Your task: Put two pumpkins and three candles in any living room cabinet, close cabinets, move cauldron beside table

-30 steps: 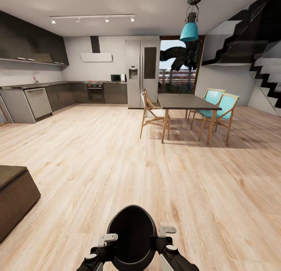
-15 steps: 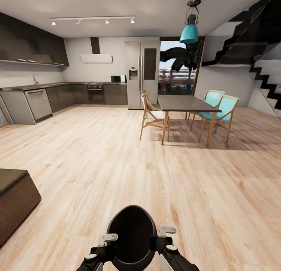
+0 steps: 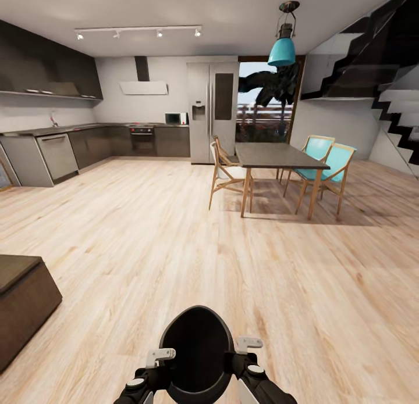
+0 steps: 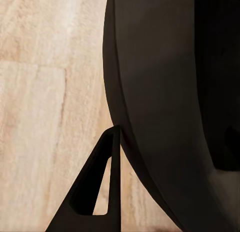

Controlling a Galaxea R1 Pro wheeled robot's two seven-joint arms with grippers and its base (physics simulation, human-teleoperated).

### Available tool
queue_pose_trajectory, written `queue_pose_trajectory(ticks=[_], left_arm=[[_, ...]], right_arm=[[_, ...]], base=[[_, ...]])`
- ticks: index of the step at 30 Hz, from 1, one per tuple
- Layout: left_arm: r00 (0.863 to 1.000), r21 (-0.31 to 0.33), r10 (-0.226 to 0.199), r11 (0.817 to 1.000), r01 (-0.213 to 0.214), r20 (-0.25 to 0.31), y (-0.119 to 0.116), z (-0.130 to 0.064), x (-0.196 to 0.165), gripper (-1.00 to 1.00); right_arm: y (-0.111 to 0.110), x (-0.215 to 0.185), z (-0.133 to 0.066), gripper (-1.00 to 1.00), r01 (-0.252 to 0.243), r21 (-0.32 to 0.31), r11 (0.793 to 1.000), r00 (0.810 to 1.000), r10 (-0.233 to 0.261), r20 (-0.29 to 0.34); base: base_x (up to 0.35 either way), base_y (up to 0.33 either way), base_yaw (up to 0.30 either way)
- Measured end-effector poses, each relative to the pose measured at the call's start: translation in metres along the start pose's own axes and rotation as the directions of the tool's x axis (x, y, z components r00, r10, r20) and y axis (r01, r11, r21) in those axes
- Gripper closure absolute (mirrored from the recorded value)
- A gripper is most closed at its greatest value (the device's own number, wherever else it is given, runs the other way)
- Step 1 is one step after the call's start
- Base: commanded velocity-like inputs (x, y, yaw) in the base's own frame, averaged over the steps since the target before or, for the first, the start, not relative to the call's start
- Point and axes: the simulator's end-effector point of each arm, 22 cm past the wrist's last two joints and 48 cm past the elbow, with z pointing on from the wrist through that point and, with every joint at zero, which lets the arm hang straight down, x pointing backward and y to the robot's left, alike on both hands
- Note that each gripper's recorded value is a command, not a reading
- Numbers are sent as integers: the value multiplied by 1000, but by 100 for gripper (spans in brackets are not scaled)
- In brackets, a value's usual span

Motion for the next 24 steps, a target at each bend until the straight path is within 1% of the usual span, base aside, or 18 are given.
queue_pose_trajectory(ticks=[9, 24], left_arm=[[1000, -1, 0, 1000, 0, -10, -1, -11, -10, 100], [999, -3, -1, 1000, 1, -34, 0, -7, 2, 100]], right_arm=[[2, -10, -10, 100, -1, 1, 1000, 1000, 1, -10], [1, 1, -6, 100, -3, 2, 1000, 999, 3, -34]], base=[[0, 0, 0], [0, 0, -64]])
